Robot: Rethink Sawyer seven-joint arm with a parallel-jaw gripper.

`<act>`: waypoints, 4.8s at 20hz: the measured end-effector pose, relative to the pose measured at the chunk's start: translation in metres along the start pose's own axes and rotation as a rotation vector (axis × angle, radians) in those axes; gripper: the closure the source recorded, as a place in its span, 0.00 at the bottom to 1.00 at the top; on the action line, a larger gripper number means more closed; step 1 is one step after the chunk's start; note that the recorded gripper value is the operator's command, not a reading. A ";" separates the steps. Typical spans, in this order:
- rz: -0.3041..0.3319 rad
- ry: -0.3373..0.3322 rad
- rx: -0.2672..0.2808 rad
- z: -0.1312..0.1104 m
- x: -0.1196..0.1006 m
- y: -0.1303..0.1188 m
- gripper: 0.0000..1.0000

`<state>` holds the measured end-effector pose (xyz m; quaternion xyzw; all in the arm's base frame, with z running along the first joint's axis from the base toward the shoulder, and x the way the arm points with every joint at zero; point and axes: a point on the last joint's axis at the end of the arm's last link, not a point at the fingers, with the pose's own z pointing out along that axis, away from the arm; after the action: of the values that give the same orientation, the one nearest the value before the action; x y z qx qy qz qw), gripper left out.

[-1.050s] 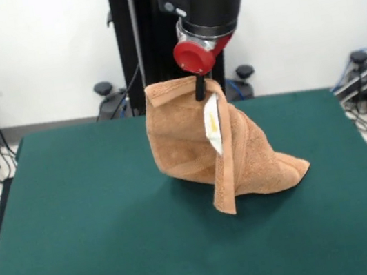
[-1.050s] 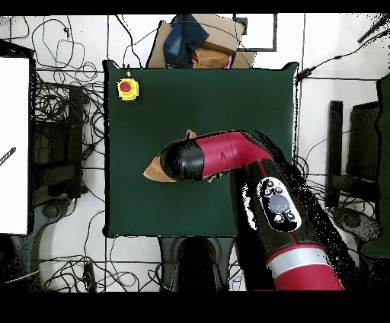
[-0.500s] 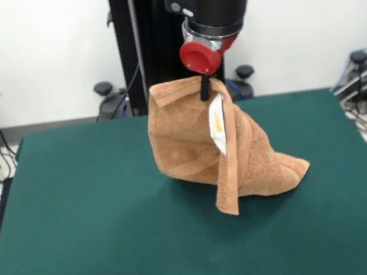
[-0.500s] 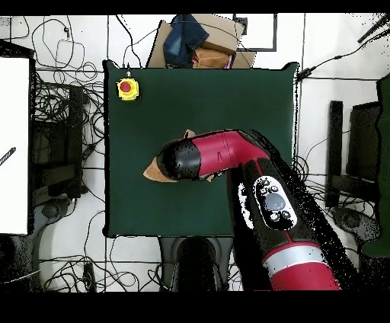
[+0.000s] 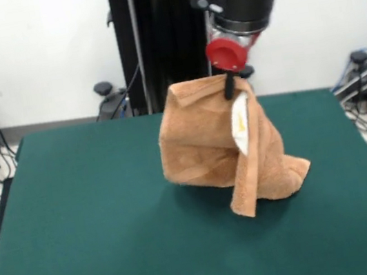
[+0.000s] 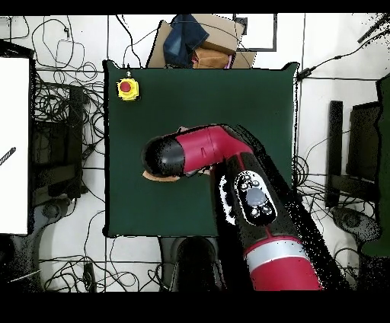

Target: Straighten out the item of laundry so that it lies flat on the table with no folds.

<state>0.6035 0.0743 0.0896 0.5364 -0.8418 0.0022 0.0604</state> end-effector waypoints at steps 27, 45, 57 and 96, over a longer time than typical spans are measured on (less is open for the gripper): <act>0.021 -0.027 -0.007 -0.015 -0.032 0.002 1.00; 0.181 -0.017 -0.023 -0.103 0.045 0.016 1.00; 0.133 0.008 0.003 -0.130 0.043 0.083 1.00; 0.140 -0.026 -0.049 -0.072 0.093 0.213 1.00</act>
<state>0.3792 0.0855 0.1839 0.4745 -0.8778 -0.0210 0.0624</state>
